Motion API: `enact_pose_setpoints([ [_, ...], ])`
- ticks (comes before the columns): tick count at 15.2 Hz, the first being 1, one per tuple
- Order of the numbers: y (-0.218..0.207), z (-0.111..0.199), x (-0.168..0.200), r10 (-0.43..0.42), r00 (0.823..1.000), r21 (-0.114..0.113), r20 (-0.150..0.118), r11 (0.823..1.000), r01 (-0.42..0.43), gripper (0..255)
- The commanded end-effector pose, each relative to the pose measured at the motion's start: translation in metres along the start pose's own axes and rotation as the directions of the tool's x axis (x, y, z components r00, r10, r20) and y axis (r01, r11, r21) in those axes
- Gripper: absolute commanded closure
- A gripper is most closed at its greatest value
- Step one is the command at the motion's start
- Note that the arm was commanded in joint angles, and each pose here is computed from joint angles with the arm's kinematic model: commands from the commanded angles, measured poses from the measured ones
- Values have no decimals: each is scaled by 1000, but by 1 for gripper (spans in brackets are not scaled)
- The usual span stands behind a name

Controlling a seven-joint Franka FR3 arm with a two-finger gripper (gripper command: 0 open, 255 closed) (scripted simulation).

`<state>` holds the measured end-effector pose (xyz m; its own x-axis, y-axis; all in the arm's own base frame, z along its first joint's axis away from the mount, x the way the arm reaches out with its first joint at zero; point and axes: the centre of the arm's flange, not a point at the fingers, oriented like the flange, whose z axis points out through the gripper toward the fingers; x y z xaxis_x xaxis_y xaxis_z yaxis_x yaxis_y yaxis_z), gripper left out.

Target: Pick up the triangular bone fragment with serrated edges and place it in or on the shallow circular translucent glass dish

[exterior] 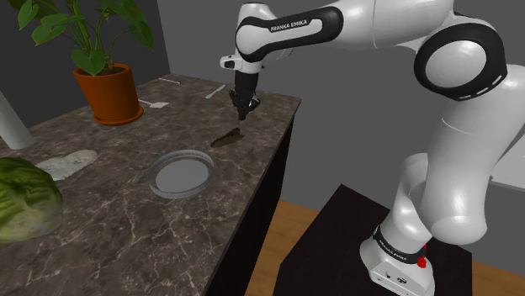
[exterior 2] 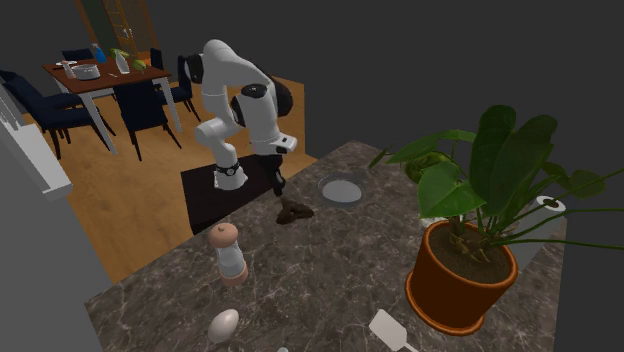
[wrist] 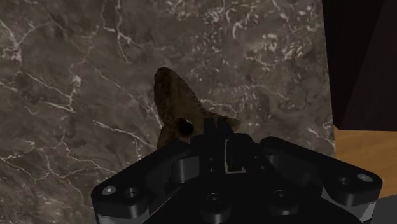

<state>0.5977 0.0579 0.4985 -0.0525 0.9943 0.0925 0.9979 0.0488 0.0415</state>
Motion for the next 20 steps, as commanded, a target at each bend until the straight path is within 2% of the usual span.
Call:
enact_pose_setpoints([
  [1,0,2,28,1,1000,0,0,1000,-1,255],
  [2,2,3,14,0,1000,0,0,1000,0,255],
  [3,2,3,14,0,1000,0,0,1000,0,0],
  [7,39,42,0,-45,998,56,49,998,43,0],
  [8,42,45,-1,-49,997,60,52,997,45,0],
  [15,39,85,-3,-49,997,60,52,997,45,0],
  [20,39,85,-3,-49,997,60,52,997,45,0],
])
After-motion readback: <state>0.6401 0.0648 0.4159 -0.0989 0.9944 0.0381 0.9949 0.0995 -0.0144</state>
